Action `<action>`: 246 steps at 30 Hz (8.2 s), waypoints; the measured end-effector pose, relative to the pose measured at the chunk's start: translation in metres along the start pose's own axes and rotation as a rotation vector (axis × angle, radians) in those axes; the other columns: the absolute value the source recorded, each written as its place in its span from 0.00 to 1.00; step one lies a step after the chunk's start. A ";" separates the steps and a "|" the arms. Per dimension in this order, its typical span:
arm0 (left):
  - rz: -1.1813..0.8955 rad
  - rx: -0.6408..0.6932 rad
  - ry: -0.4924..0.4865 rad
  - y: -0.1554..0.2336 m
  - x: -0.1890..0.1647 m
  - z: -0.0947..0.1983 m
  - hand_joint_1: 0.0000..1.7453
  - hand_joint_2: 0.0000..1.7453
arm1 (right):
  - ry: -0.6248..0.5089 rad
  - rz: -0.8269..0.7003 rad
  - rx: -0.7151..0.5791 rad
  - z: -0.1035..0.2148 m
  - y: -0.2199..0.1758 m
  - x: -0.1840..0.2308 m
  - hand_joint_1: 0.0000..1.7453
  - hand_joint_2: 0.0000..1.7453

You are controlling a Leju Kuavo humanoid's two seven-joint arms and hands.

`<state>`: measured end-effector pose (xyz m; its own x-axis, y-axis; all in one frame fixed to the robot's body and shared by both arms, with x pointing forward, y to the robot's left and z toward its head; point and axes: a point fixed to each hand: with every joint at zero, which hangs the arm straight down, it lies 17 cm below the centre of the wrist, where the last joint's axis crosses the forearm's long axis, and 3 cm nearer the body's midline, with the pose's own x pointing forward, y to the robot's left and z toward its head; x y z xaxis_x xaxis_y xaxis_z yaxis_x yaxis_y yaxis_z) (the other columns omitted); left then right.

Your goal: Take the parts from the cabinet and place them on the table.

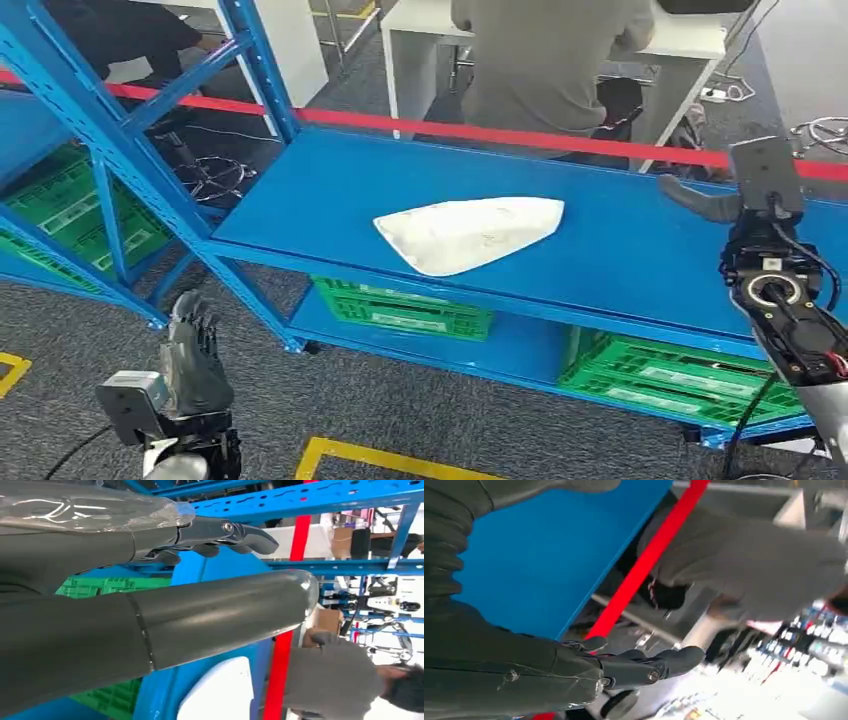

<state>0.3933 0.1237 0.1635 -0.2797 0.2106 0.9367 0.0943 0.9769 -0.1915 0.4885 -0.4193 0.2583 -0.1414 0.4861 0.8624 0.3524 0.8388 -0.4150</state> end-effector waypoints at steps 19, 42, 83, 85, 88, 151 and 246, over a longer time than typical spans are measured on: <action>0.036 -0.023 -0.012 -0.009 0.002 -0.005 0.00 0.00 | 0.050 0.009 0.355 -0.011 0.104 -0.024 0.00 1.00; 0.032 -0.008 0.001 -0.007 -0.004 -0.004 0.00 0.00 | 0.225 -0.233 0.440 -0.019 0.122 -0.076 0.00 1.00; 0.081 -0.065 0.027 -0.022 -0.012 -0.009 0.00 0.00 | 0.359 -0.302 0.487 0.003 0.129 -0.093 0.00 1.00; 0.079 -0.064 0.028 -0.021 -0.013 -0.008 0.00 0.00 | 0.358 -0.298 0.492 0.004 0.131 -0.093 0.00 1.00; 0.075 -0.061 0.029 -0.021 -0.013 -0.008 0.00 0.00 | 0.358 -0.293 0.500 0.005 0.134 -0.093 0.00 1.00; 0.061 -0.031 0.072 -0.010 -0.021 0.000 0.00 0.00 | 0.433 -0.319 0.488 0.007 0.154 -0.121 0.00 1.00; 0.075 -0.078 0.070 -0.030 -0.018 0.001 0.00 0.00 | 0.375 -0.290 0.460 -0.006 0.138 -0.117 1.00 1.00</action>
<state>0.3942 0.0904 0.1522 -0.2018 0.2776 0.9393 0.1877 0.9522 -0.2411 0.5595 -0.3618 0.1024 0.1900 0.1762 0.9658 -0.0945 0.9825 -0.1607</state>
